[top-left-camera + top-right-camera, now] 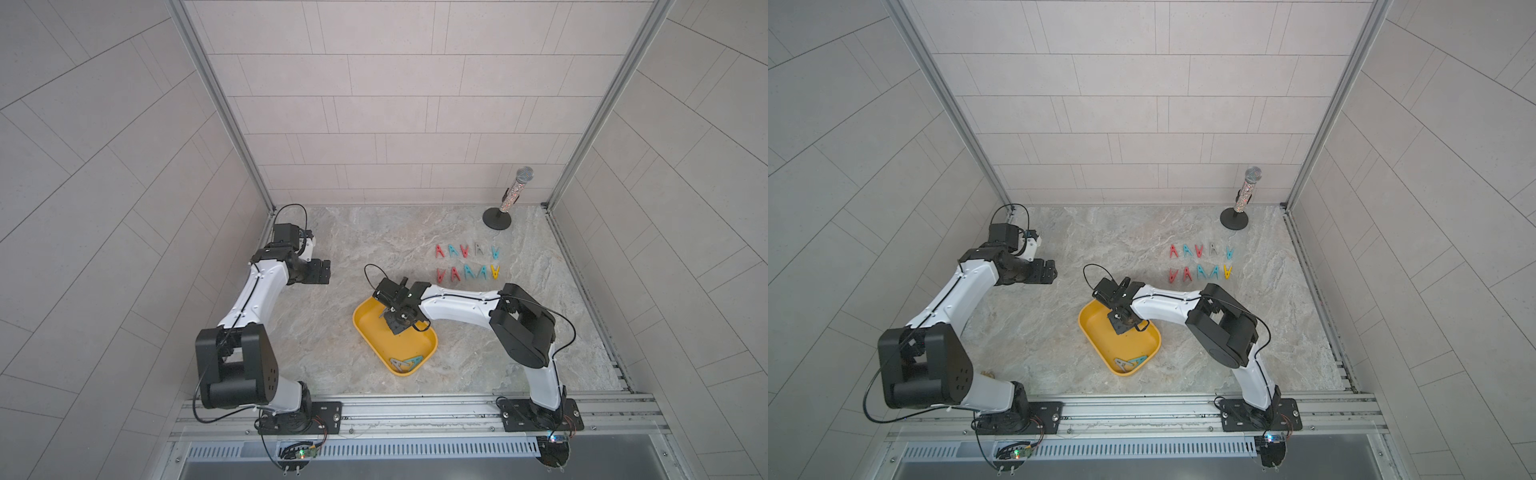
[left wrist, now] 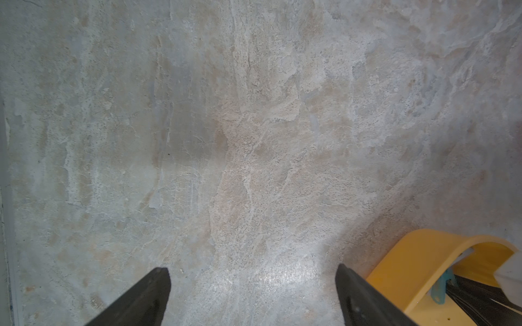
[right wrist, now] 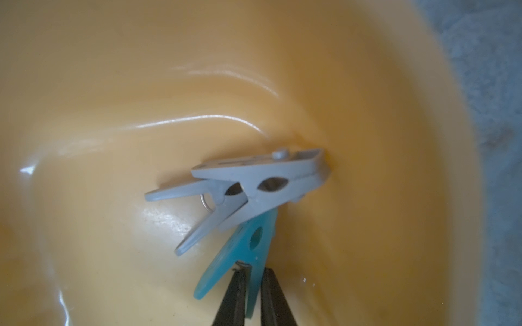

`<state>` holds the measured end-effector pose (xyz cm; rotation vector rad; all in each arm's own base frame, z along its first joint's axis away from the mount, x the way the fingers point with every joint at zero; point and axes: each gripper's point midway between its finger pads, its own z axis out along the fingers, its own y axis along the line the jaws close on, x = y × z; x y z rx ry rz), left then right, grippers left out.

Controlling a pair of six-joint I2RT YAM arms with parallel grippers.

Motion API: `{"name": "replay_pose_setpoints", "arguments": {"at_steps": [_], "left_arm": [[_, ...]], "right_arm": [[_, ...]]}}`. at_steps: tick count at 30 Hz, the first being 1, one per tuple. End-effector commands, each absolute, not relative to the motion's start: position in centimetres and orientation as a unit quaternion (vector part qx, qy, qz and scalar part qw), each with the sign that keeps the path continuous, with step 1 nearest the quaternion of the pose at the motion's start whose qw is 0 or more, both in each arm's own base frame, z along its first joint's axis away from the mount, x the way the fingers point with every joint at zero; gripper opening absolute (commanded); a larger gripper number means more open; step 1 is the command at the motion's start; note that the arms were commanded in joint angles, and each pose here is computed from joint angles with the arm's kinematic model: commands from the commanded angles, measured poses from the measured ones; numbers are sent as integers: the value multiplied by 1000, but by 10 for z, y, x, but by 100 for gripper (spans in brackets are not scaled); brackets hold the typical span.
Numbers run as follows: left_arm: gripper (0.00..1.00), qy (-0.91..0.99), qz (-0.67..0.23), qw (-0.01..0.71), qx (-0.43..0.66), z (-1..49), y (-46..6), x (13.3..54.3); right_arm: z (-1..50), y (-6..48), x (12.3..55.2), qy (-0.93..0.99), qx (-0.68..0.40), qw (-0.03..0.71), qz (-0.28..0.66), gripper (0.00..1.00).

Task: Take the clothespins out of the storage box
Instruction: Pick up the clothespin from the storage box.

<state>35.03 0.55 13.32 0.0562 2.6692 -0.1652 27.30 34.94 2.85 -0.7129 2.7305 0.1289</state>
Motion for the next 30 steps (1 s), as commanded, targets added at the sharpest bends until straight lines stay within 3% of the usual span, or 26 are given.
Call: {"name": "replay_pose_setpoints", "arguments": {"at_steps": [1, 11, 18, 30], "left_arm": [[99, 969, -61, 239, 17, 139, 7, 347], [99, 969, -63, 238, 17, 139, 6, 347], [99, 970, -63, 236, 17, 137, 6, 348], [99, 970, -64, 236, 17, 137, 6, 347]], "right_arm": [[35, 342, 267, 956, -248, 153, 43, 10], [68, 344, 252, 946, -260, 169, 90, 1], [106, 349, 246, 931, -270, 204, 135, 0], [158, 312, 277, 931, -193, 277, 142, 0]]}}
